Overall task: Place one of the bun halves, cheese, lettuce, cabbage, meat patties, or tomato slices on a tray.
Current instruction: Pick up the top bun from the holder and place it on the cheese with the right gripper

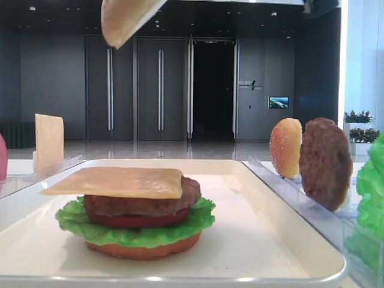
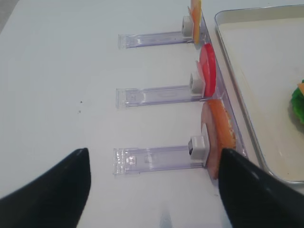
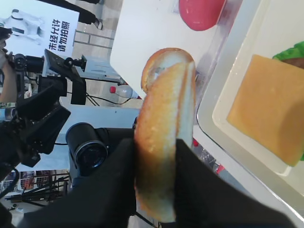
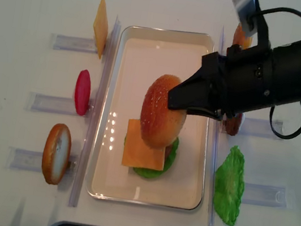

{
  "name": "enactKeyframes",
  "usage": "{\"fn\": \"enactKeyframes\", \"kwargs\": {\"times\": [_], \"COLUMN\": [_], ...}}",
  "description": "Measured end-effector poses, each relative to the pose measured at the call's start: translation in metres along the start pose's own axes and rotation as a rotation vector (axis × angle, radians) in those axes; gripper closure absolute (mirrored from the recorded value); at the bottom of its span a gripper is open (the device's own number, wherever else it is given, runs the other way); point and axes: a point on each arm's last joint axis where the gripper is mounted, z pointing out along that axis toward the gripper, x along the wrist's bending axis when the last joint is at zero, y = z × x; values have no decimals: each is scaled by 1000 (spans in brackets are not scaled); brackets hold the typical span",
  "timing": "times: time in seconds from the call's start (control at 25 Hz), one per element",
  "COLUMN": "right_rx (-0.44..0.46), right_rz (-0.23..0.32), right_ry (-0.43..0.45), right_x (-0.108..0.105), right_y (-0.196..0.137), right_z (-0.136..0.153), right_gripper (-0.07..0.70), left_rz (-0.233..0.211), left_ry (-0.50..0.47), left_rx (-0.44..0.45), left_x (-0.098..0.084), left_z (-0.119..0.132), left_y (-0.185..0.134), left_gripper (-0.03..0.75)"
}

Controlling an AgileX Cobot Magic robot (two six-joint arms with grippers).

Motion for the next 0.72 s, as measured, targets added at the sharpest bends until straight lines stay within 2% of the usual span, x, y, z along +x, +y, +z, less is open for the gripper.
{"fn": "enactKeyframes", "kwargs": {"times": [0.32,0.72], "right_rx": [12,35], "right_rz": [13,32], "right_ry": [5,9], "right_x": [-24,-48], "right_y": [7,11], "right_z": [25,43], "right_gripper": [433,433], "left_rz": [0,0], "left_ry": [0,0], "left_rx": [0,0], "left_x": [0,0], "left_z": [0,0], "left_y": [0,0], "left_gripper": [74,74]}}
